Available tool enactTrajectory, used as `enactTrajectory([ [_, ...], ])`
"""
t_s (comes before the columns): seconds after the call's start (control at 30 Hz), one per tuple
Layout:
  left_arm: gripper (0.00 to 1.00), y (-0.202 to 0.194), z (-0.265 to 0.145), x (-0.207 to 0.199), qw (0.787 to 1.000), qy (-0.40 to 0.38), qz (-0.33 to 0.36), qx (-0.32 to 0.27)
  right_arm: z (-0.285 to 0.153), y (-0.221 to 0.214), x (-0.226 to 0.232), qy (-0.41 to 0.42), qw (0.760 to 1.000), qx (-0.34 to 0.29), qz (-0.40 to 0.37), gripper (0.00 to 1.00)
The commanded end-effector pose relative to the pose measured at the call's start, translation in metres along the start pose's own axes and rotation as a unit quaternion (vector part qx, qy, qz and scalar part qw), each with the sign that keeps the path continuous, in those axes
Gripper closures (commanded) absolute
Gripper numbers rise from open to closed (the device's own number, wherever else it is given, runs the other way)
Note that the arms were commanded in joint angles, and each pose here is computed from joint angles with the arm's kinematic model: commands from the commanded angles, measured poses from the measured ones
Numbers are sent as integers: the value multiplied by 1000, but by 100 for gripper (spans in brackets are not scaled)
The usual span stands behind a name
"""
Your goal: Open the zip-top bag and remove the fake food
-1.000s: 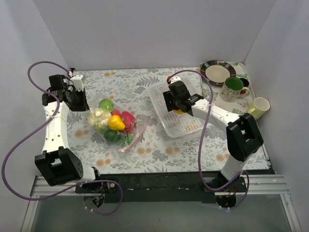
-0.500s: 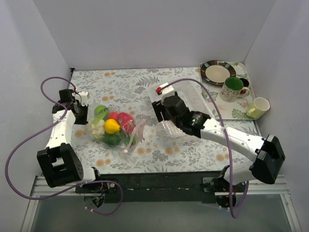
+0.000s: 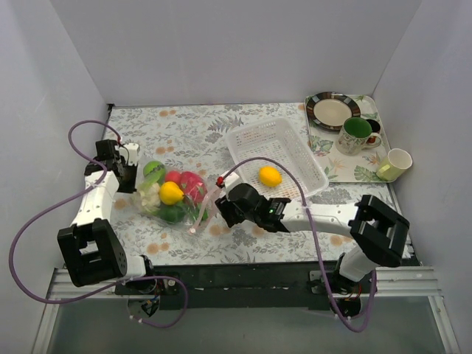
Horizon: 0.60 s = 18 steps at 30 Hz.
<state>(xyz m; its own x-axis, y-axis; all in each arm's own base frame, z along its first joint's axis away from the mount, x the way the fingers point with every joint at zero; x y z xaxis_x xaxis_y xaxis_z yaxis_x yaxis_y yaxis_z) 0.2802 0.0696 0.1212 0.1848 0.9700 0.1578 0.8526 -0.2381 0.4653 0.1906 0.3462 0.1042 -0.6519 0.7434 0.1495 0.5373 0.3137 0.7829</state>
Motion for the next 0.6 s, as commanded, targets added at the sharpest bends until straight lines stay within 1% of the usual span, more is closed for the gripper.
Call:
enactTrajectory([
  [0.0,100,-2,-7,0,1000,12,6,-12,21,30,38,66,996,-43,33,29],
  [0.07,100,-5,-5,-2,1000,11,8,-9,32,31,46,78,995,-39,36,23],
  [0.17,100,-9,-3,-3,1000,8,9,-6,47,33,55,88,995,-35,40,21],
  [0.4,100,-13,-2,-6,1000,4,11,-4,67,40,73,113,992,-32,44,20],
  [0.53,100,-13,-4,-6,1000,5,14,-5,83,31,70,94,995,-18,41,21],
  [0.57,100,-13,-4,-6,1000,4,13,-5,88,26,69,90,995,-10,40,22],
])
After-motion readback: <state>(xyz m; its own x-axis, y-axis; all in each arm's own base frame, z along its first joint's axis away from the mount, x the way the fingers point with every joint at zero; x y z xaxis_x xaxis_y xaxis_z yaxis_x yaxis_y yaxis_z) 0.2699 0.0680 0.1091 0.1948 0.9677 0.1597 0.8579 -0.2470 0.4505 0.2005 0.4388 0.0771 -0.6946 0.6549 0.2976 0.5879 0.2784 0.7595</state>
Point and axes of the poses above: each gripper's point midway between its finger pads, its own z axis out along the fingers, its own x axis along the line the jaws close on, y = z × x, the point moved 2 cm from there along -z, back along the fingers, and after that the axes turned 7 degrees about z, right-handed, at the moved point
